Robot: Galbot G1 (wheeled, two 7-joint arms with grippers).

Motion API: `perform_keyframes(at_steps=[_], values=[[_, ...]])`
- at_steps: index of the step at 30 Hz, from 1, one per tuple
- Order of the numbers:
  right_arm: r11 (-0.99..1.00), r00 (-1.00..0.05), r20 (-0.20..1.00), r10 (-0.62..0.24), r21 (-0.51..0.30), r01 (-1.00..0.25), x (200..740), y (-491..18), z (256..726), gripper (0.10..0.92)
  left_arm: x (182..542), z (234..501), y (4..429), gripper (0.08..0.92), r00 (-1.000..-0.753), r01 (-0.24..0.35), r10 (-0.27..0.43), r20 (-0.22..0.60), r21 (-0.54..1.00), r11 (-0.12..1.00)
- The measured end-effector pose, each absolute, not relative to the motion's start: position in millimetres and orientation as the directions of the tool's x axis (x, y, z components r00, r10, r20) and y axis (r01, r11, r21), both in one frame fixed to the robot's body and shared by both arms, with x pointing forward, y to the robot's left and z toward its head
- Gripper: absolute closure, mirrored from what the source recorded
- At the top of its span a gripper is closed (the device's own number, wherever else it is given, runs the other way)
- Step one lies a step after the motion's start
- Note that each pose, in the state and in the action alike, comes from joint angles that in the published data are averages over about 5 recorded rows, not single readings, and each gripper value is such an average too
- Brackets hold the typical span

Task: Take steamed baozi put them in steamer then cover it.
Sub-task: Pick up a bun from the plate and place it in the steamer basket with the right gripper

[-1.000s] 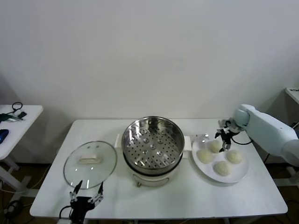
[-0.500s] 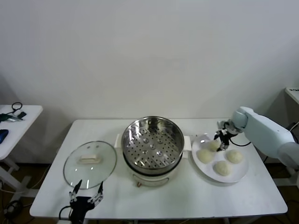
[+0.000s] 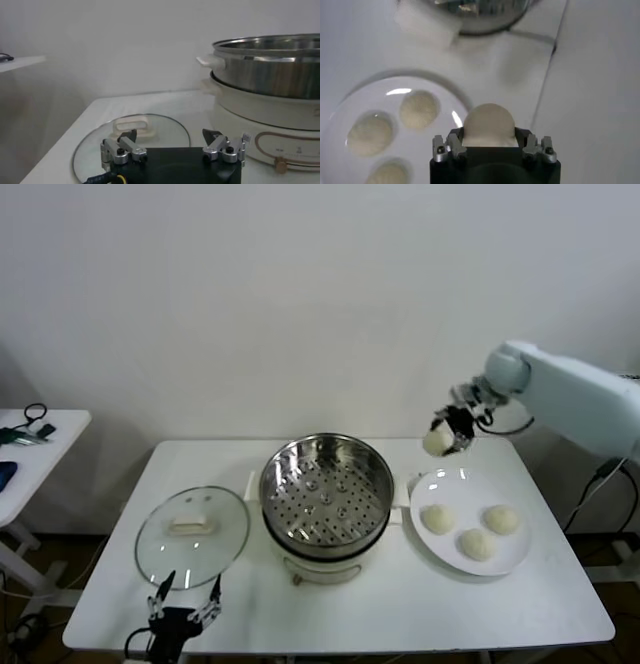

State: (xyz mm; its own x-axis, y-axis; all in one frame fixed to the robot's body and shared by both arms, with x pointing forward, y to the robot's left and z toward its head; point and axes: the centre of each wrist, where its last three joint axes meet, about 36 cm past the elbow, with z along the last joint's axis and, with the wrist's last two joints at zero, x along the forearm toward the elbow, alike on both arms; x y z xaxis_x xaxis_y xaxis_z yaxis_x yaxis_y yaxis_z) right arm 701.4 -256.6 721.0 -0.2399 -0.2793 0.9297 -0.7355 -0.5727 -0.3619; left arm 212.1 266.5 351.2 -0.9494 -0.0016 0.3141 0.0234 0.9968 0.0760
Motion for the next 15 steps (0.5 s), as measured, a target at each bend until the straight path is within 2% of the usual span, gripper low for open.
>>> perform_keyframes(at_steps=[6, 15], values=[[-0.8, -0.183, 0.938, -0.295, -0.348, -0.489, 677, -174, 753, 0.344, 211, 356, 266, 0.177, -0.951, 0.022, -0.004, 0.31, 0.081, 0.996], [-0.948, -0.134, 0.966, -0.219, -0.244, -0.207, 663, -96, 719, 0.344, 212, 362, 265, 0.177, -0.956, 0.009, -0.015, 0.294, 0.081, 0.997]])
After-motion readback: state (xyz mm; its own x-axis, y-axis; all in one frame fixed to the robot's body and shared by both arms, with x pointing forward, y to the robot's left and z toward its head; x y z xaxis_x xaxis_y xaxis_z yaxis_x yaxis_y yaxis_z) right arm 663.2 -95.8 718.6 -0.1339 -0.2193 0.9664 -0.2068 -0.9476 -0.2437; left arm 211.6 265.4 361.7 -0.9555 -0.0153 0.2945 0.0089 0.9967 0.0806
